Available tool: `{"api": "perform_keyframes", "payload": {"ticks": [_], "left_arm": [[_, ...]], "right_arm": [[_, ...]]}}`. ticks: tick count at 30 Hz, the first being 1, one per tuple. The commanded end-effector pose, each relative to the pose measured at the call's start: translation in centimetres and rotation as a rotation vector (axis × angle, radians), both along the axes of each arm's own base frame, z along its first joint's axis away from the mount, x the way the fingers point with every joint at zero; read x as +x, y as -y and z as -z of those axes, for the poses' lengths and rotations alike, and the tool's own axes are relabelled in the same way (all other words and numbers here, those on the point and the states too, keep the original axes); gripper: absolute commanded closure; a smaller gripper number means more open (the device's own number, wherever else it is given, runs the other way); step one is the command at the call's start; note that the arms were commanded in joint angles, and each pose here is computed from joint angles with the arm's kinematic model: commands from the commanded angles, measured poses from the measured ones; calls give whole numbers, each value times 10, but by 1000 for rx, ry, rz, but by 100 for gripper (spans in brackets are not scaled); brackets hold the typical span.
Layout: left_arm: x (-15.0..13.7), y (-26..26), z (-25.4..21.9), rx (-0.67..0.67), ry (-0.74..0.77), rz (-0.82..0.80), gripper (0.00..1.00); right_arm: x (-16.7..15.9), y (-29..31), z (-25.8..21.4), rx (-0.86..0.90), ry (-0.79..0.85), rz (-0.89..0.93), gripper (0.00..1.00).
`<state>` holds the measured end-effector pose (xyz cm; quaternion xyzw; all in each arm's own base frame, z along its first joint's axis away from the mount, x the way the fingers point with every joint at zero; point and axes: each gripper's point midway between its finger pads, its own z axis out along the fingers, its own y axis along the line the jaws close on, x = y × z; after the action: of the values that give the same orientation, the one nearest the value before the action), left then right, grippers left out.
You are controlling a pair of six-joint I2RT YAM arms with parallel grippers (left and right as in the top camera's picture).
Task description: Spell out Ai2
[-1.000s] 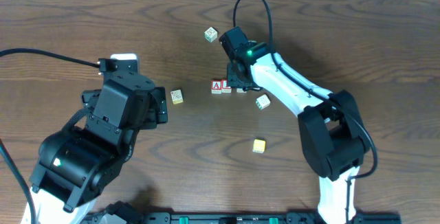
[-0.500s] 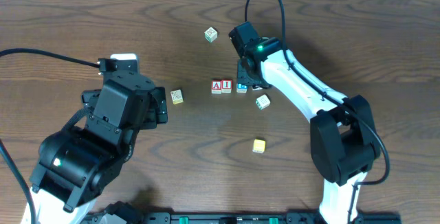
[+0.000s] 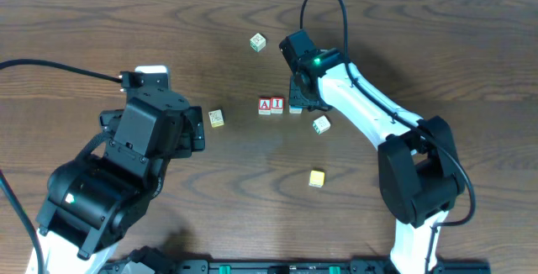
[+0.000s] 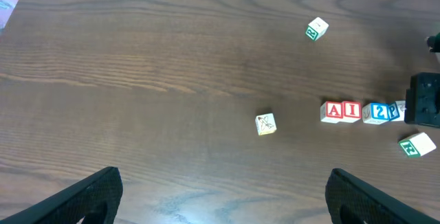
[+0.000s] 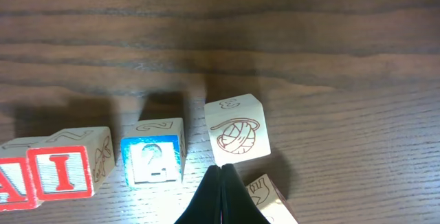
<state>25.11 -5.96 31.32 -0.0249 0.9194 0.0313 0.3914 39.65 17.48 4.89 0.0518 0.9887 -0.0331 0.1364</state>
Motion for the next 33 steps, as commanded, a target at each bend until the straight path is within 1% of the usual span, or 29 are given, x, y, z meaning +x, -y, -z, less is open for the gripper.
{"api": "perform_keyframes", "payload": {"ticks": [1, 13, 33], "left_arm": [[1, -4, -3, 2, 13, -25, 5], [1, -4, -3, 3, 14, -25, 5], [1, -4, -3, 3, 14, -25, 4]], "right_arm": [[-5, -6, -6, 16, 12, 3, 99], [-10, -9, 9, 34, 5, 8, 98], [-4, -13, 13, 48, 44, 5, 95]]}}
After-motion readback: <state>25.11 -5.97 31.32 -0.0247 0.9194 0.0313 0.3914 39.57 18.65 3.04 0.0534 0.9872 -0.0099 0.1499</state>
